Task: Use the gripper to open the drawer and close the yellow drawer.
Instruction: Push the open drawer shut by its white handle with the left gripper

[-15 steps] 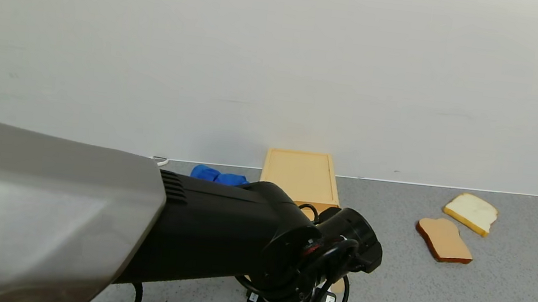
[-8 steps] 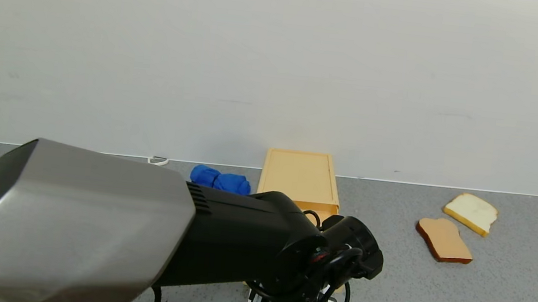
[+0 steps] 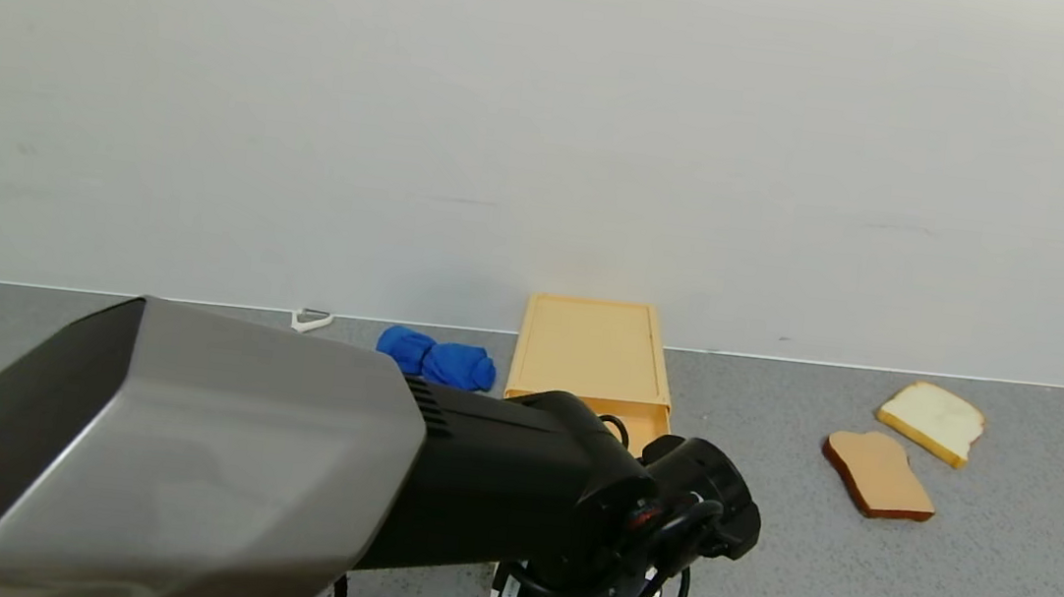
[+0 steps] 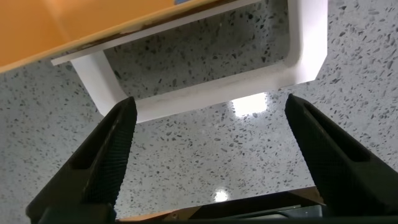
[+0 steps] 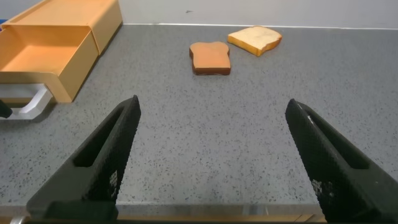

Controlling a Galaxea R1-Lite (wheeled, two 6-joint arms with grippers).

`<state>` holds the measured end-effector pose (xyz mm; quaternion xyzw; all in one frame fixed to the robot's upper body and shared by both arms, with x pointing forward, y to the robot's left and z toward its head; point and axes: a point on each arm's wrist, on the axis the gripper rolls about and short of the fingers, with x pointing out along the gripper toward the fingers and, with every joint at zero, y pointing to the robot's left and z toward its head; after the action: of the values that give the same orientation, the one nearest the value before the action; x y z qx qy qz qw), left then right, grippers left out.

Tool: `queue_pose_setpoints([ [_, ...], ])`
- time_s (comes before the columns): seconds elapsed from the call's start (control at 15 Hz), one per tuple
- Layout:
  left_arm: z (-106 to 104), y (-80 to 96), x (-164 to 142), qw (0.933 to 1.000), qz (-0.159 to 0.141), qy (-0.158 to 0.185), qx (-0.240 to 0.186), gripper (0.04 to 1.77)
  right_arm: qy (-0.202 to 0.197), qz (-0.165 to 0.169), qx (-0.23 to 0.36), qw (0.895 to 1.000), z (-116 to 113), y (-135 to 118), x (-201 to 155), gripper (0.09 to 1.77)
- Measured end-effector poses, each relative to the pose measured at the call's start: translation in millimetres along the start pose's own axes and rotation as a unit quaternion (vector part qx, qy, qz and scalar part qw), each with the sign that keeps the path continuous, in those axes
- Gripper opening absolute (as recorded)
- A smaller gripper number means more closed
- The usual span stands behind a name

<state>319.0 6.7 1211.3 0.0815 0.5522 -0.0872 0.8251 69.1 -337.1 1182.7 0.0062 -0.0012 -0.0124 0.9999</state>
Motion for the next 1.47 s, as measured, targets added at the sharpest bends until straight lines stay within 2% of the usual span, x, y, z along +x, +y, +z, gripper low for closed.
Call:
queue_pose_setpoints([
  [0.27,-2.6,-3.7,2.5,0.9998,-0.013,-0.015,-0.003,1.72,0.0,0.0,0.0,1.0,0.0,0.0,0.0,1.71],
  [0.53,-9.9,-5.4,3.0,0.9992,-0.011,-0.024,0.028,1.72,0.0,0.0,0.0,1.0,0.0,0.0,0.0,1.71],
  [1.0,-11.3,-4.0,0.6,0.9966,-0.012,-0.024,0.077,1.72,0.0,0.0,0.0,1.0,0.0,0.0,0.0,1.71],
  [1.47,-7.1,0.7,4.6,0.9959,-0.008,-0.02,0.088,1.72,0.0,0.0,0.0,1.0,0.0,0.0,0.0,1.71],
])
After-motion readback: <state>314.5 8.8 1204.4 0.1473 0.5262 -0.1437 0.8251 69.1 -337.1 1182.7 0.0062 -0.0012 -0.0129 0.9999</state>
